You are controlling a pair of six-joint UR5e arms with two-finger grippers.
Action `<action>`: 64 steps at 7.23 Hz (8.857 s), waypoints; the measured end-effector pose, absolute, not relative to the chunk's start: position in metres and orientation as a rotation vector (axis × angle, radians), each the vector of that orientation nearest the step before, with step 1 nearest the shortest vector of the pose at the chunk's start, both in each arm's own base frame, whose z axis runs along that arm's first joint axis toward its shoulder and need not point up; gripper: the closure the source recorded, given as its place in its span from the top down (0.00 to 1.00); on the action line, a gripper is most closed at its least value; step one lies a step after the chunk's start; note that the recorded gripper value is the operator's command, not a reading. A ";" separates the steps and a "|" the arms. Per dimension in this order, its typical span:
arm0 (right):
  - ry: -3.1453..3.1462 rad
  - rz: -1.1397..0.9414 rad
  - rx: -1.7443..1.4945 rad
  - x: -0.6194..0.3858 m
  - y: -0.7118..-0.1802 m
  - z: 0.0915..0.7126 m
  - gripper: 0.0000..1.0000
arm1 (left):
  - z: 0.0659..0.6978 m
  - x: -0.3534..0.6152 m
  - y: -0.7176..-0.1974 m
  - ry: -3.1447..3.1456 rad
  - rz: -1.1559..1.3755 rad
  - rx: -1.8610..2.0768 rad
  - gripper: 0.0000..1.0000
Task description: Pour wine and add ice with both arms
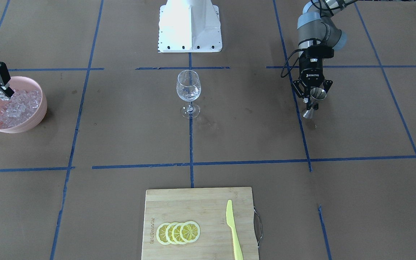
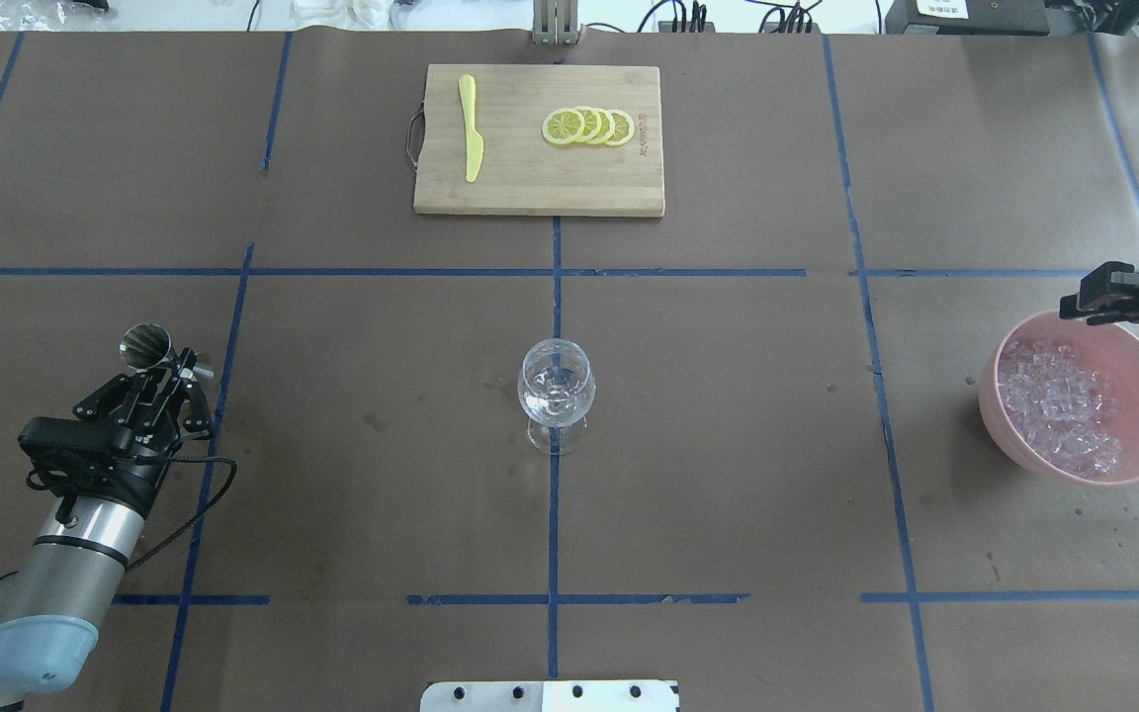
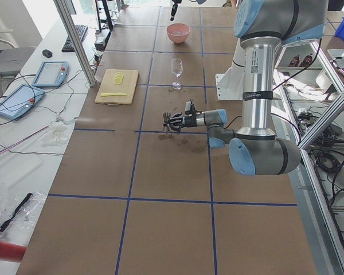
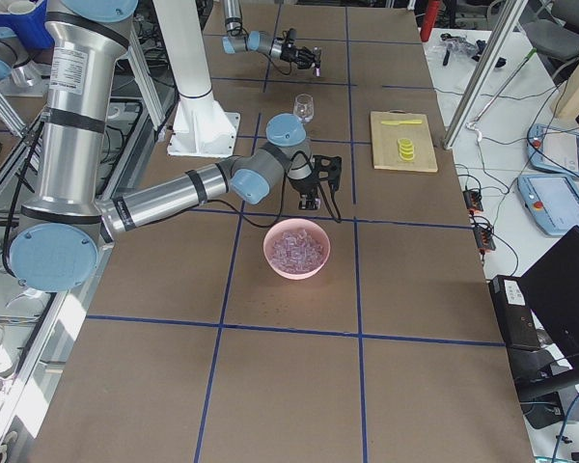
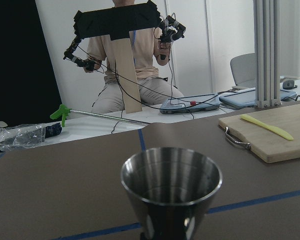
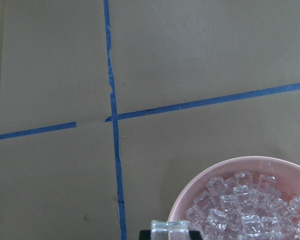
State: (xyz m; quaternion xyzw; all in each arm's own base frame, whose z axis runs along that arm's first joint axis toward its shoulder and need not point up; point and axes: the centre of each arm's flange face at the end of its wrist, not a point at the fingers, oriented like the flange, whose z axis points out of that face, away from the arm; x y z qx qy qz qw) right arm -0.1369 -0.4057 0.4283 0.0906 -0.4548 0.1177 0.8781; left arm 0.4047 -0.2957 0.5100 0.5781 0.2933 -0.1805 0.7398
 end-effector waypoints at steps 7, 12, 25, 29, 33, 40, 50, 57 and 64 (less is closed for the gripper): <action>-1.003 0.219 0.216 -0.134 -0.404 0.402 0.00 | 0.533 0.412 -0.295 0.701 -0.426 1.195 0.41; -1.048 0.217 0.243 -0.138 -0.409 0.374 0.00 | 0.539 0.407 -0.294 0.684 -0.384 1.183 1.00; -1.244 0.187 0.149 -0.328 -0.431 0.156 0.00 | 0.461 0.329 -0.253 0.818 0.012 0.524 1.00; -1.223 0.148 0.128 -0.412 -0.398 0.136 0.00 | 0.402 0.277 -0.289 0.835 -0.002 0.355 1.00; -1.196 0.120 0.115 -0.448 -0.377 0.121 0.54 | 0.353 0.245 -0.331 0.828 0.004 0.356 1.00; -1.139 0.153 0.122 -0.428 -0.390 0.118 1.00 | 0.303 0.179 -0.416 0.660 0.109 0.394 1.00; -0.710 -0.212 0.054 -0.150 -0.550 0.408 1.00 | 0.517 -0.025 -0.550 0.675 0.110 0.156 1.00; -0.747 -0.179 0.023 -0.006 -0.540 0.536 1.00 | 0.621 -0.050 -0.505 0.697 0.098 0.010 1.00; -0.756 -0.045 0.007 0.055 -0.517 0.652 1.00 | 0.633 -0.050 -0.502 0.697 0.092 -0.014 1.00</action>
